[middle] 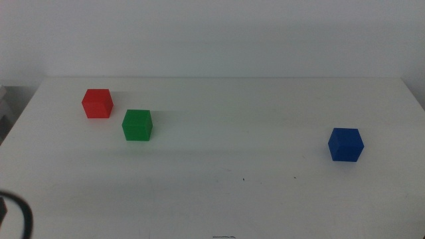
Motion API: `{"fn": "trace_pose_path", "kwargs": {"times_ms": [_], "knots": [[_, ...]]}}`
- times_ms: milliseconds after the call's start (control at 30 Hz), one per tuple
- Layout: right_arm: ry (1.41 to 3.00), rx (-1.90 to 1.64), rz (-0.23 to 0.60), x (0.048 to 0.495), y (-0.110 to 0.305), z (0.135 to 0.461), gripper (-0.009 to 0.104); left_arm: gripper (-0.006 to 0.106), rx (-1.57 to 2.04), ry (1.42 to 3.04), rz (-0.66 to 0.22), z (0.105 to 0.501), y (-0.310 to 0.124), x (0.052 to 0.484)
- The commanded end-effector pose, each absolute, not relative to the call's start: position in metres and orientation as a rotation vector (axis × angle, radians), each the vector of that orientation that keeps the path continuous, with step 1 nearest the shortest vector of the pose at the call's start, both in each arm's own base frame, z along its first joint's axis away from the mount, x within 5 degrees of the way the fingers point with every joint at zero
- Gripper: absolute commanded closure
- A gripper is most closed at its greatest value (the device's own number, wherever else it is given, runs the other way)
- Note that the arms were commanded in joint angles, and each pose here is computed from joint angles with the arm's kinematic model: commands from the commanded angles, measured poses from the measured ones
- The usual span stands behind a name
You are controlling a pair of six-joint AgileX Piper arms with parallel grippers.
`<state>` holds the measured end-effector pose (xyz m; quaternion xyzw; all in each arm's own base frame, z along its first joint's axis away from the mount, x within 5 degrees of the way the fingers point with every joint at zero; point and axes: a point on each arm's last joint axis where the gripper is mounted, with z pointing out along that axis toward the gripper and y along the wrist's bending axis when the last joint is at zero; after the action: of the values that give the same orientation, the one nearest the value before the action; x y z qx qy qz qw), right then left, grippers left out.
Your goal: Stack red cubes first, then green, then blue cubes in a specific spot.
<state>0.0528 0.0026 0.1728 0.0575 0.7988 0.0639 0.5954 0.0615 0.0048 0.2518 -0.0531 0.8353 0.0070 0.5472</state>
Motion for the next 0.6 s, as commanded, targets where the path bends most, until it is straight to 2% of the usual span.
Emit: {"fn": "trace_pose_path", "kwargs": {"times_ms": [0, 233, 467, 567], "knots": [[1.785, 0.118, 0.124, 0.053, 0.002, 0.181, 0.032, 0.007, -0.142, 1.999, 0.005, 0.282, 0.005, 0.067], [1.785, 0.118, 0.124, 0.053, 0.002, 0.181, 0.032, 0.007, -0.146, 2.152, 0.009, 0.344, 0.007, 0.089], [1.785, 0.118, 0.124, 0.053, 0.002, 0.181, 0.032, 0.007, -0.141, 2.36, 0.01, 0.384, 0.009, 0.131], [1.785, 0.118, 0.124, 0.053, 0.002, 0.181, 0.032, 0.007, -0.103, 2.397, 0.025, 0.397, 0.011, 0.155]]}}
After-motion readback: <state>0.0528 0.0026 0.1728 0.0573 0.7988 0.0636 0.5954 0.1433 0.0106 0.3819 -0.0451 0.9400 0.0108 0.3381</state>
